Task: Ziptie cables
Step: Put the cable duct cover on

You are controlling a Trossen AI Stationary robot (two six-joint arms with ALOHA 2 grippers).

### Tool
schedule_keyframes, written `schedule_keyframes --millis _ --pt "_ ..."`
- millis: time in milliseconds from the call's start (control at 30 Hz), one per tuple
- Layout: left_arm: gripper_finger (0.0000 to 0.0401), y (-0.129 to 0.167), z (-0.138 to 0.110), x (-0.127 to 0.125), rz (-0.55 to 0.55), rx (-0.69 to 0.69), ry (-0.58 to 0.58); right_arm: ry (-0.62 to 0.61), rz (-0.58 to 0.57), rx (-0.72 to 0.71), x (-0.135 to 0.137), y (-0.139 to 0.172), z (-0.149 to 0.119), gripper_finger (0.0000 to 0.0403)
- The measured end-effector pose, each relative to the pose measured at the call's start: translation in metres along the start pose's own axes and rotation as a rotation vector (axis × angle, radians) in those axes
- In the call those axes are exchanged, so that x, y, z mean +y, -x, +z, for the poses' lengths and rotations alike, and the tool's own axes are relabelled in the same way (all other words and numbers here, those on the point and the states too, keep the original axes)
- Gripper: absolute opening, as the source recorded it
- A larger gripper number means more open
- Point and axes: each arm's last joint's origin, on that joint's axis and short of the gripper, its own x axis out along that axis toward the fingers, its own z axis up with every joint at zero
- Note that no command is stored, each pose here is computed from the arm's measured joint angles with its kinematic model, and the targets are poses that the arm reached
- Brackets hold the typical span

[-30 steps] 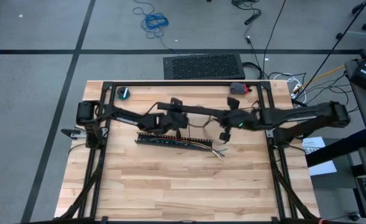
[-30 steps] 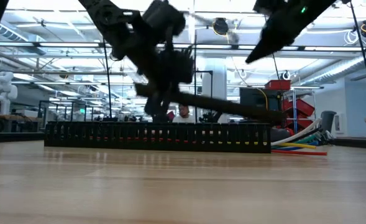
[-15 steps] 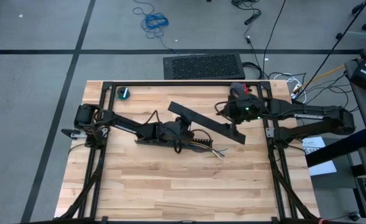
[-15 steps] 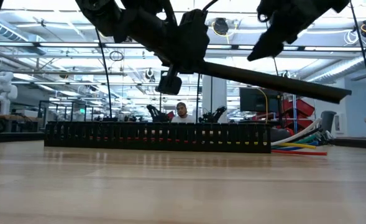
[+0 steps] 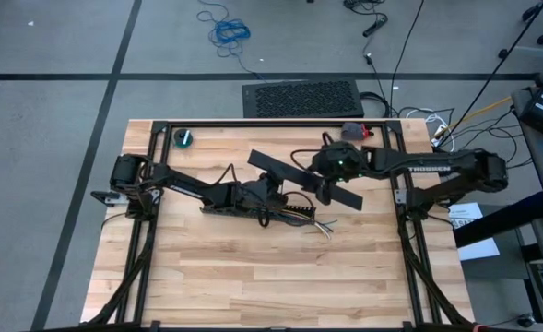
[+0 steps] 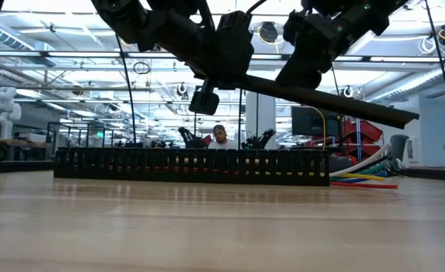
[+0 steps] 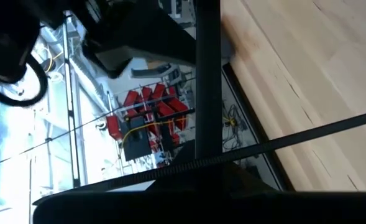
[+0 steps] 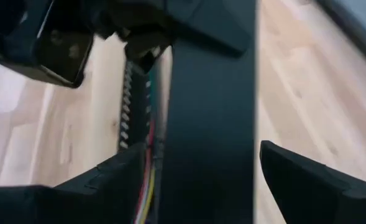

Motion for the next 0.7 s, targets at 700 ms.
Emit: schedule_keyframes --millis 700 --pt "0.0006 -0.003 -0.003 0.000 -0.001 0.009 0.091 -0.009 0.009 0.065 -0.018 -0.014 -0.006 0.0211"
